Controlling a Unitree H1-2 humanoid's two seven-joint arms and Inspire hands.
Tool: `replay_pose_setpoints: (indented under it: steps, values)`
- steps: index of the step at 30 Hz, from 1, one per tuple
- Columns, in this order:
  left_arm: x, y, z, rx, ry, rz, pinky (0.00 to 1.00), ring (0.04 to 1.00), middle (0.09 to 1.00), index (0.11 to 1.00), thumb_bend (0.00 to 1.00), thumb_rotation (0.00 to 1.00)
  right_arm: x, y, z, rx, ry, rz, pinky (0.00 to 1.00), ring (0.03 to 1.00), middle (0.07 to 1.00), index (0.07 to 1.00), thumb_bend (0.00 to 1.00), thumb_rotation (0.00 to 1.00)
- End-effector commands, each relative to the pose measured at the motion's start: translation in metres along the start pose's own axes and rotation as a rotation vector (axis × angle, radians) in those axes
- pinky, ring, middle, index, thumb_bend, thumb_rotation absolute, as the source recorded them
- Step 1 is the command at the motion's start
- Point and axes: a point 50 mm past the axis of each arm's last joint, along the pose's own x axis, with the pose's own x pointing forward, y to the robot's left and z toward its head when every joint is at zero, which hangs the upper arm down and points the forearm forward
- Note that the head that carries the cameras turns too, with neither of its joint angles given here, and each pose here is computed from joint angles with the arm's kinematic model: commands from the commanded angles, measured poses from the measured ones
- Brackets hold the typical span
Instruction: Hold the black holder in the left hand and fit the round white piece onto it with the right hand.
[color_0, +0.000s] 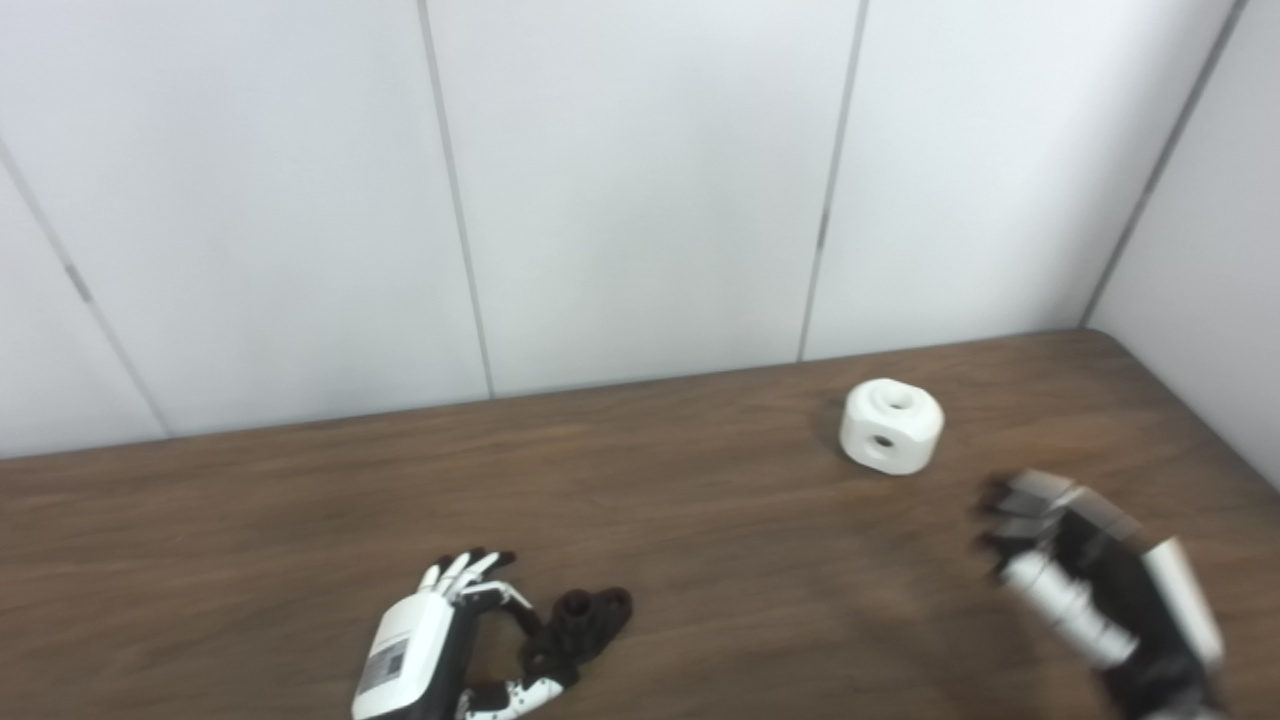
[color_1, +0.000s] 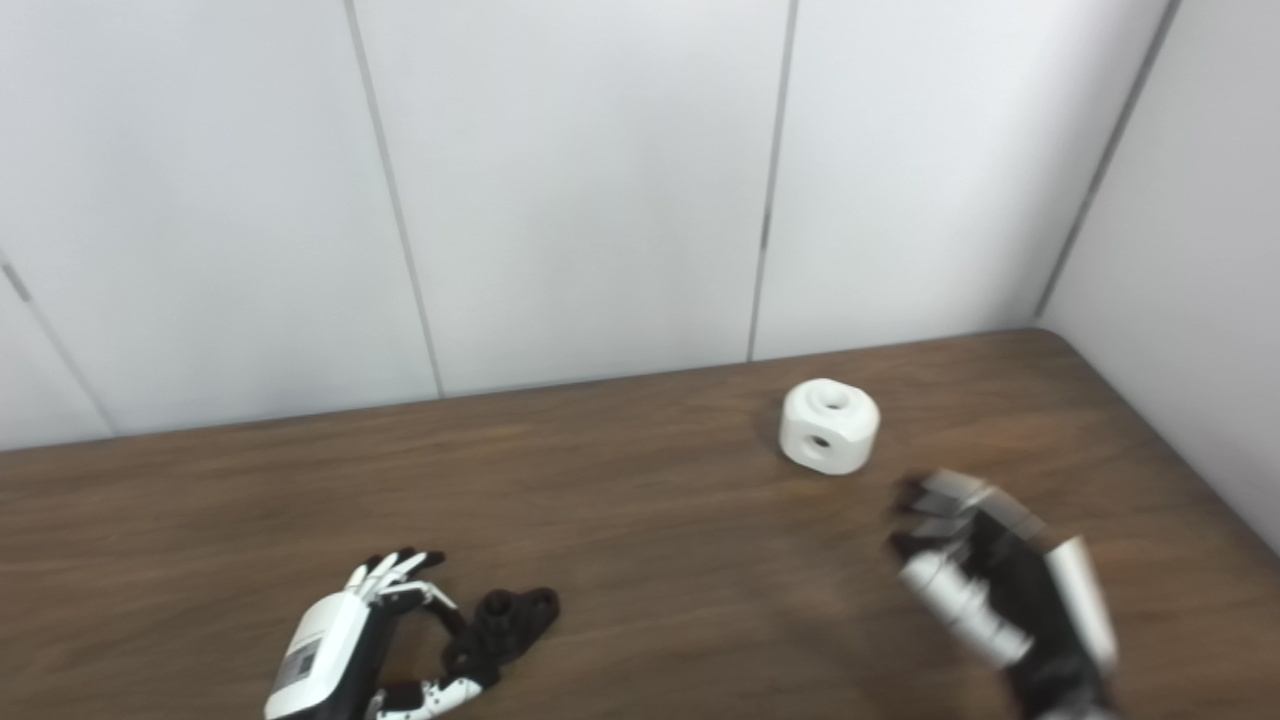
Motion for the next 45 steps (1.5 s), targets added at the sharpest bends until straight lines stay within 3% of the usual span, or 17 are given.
replay_pose_setpoints:
  steps: [1, 5, 9, 12, 16, 20, 23, 27, 31, 45]
  values:
    - [0.007, 0.009, -0.004, 0.012, -0.002, 0.012, 1.0, 0.961, 0.891, 0.483, 0.51, 0.05, 0.012, -0.012, 0.012, -0.07, -0.049, -0.068, 0.49, 0.634, 0.691, 0.7, 0.71, 0.55]
    - [0.006, 0.011, -0.01, -0.003, -0.002, 0.01, 1.0, 0.963, 0.89, 0.483, 0.51, 0.05, 0.028, -0.027, 0.015, -0.18, -0.046, -0.123, 0.58, 0.738, 0.786, 0.791, 0.76, 0.58]
    - [0.007, 0.013, -0.019, -0.005, -0.005, 0.019, 1.0, 0.959, 0.883, 0.483, 0.51, 0.05, 0.048, -0.039, 0.014, -0.292, -0.042, -0.129, 0.63, 0.771, 0.817, 0.856, 0.78, 0.57]
    - [0.008, 0.015, -0.024, -0.003, -0.004, 0.023, 1.0, 0.952, 0.877, 0.482, 0.51, 0.05, 0.062, -0.046, 0.011, -0.382, -0.032, -0.111, 0.66, 0.808, 0.854, 0.908, 0.82, 0.62]
    - [0.008, 0.02, -0.03, 0.004, -0.005, 0.021, 1.0, 0.953, 0.877, 0.482, 0.51, 0.05, 0.083, -0.049, 0.009, -0.433, 0.015, -0.068, 0.7, 0.871, 0.936, 0.966, 0.95, 0.67]
    - [0.008, 0.025, -0.035, 0.002, -0.017, 0.027, 1.0, 0.96, 0.878, 0.482, 0.51, 0.05, 0.104, -0.048, 0.008, -0.501, 0.056, -0.001, 0.75, 0.926, 0.987, 0.988, 1.0, 0.7]
    - [0.007, 0.027, -0.038, 0.001, -0.032, 0.034, 1.0, 0.964, 0.88, 0.482, 0.51, 0.05, 0.118, -0.04, 0.01, -0.546, 0.057, 0.042, 0.78, 0.963, 0.994, 0.971, 1.0, 0.7]
    - [0.005, 0.028, -0.039, -0.003, -0.03, 0.025, 1.0, 0.98, 0.891, 0.482, 0.51, 0.04, 0.135, -0.027, 0.007, -0.591, 0.077, 0.095, 0.72, 0.964, 0.998, 0.945, 1.0, 0.66]
    - [0.004, 0.029, -0.038, 0.0, -0.031, 0.021, 1.0, 0.979, 0.888, 0.482, 0.51, 0.04, 0.149, -0.016, -0.003, -0.621, 0.113, 0.152, 0.74, 0.998, 1.0, 0.948, 1.0, 0.64]
    - [0.002, 0.027, -0.04, -0.014, -0.038, 0.018, 1.0, 0.981, 0.891, 0.482, 0.51, 0.05, 0.171, 0.037, -0.027, -0.619, 0.167, 0.292, 0.72, 1.0, 1.0, 0.946, 1.0, 0.68]
